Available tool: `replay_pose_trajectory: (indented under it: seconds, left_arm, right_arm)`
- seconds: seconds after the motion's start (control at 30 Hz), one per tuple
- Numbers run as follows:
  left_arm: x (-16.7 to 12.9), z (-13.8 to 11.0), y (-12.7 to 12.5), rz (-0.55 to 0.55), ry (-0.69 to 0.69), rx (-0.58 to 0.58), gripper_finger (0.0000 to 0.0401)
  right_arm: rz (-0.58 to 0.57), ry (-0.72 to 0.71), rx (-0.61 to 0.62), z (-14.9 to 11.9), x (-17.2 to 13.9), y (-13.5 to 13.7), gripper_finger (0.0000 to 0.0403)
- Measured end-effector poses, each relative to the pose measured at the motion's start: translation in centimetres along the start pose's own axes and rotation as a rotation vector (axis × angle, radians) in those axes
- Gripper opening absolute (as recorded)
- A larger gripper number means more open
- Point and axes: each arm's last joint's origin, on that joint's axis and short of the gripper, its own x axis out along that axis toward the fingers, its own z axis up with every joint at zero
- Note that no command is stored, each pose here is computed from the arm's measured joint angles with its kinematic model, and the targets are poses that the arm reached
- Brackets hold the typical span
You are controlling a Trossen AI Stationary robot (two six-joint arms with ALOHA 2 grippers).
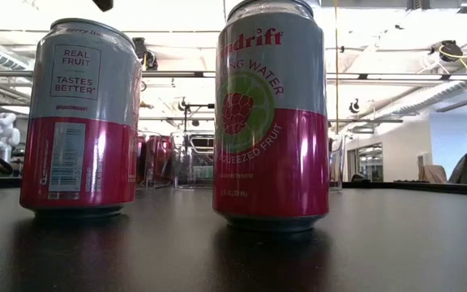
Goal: Sort soda cans
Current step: Put the pink soda can into the middle transparent bin
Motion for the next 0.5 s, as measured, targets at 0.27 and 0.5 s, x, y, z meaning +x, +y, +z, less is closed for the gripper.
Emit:
replay_pose_trajectory:
  seconds: [0.27,0.5]
  left_arm:
    - [-0.1,-3.1,1.3,-0.105,-0.073,-0.051,0.04]
    - [1.0,-3.0,1.0,-0.124,-0.113,-0.06,0.04]
  right_arm:
    - [0.065,-0.015,0.072,0.2,0.0,0.7,0.0329]
    - [0.06,-0.029,0.091,0.6,0.2,0.6,0.0329]
